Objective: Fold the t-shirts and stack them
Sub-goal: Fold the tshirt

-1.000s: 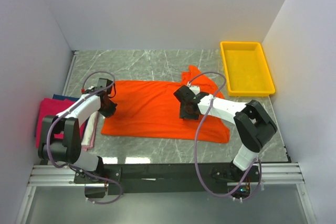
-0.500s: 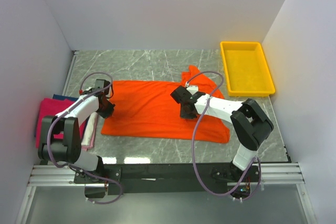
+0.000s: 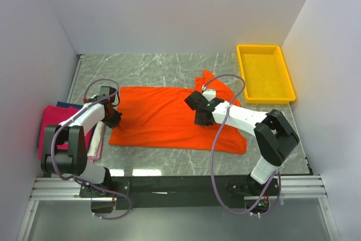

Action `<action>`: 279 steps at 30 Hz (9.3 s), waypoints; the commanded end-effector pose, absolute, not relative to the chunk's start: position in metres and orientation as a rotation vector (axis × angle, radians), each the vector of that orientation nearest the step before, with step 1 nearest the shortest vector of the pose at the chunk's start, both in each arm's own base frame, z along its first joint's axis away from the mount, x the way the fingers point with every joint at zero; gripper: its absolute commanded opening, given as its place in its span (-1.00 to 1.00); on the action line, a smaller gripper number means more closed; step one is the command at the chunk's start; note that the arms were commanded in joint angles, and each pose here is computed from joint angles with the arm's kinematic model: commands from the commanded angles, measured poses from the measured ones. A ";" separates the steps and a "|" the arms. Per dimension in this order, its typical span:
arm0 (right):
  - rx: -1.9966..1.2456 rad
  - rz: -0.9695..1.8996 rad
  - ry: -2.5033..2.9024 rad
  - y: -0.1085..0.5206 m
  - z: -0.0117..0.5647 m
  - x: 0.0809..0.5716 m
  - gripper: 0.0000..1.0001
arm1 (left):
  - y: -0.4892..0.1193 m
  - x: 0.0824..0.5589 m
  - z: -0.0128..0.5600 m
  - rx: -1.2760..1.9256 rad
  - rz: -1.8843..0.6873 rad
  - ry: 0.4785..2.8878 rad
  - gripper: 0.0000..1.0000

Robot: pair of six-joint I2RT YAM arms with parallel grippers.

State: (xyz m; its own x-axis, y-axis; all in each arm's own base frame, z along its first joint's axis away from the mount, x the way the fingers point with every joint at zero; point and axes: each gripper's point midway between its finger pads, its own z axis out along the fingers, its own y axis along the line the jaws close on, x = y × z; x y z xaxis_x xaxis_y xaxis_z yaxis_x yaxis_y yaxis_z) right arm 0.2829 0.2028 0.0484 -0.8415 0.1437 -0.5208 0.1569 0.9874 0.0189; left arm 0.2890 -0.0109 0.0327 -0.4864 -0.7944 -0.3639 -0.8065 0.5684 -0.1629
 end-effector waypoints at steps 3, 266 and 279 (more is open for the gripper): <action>0.231 -0.061 2.535 0.203 0.057 0.293 -1.00 | -0.008 0.289 0.036 -1.285 0.011 2.390 -0.85; 0.719 -0.013 2.353 0.026 0.103 0.468 -1.00 | -0.014 0.518 0.041 -1.389 -0.181 2.308 -0.39; 0.716 -0.008 2.355 0.026 0.100 0.469 -1.00 | -0.015 0.516 0.013 -1.422 -0.145 2.358 -0.69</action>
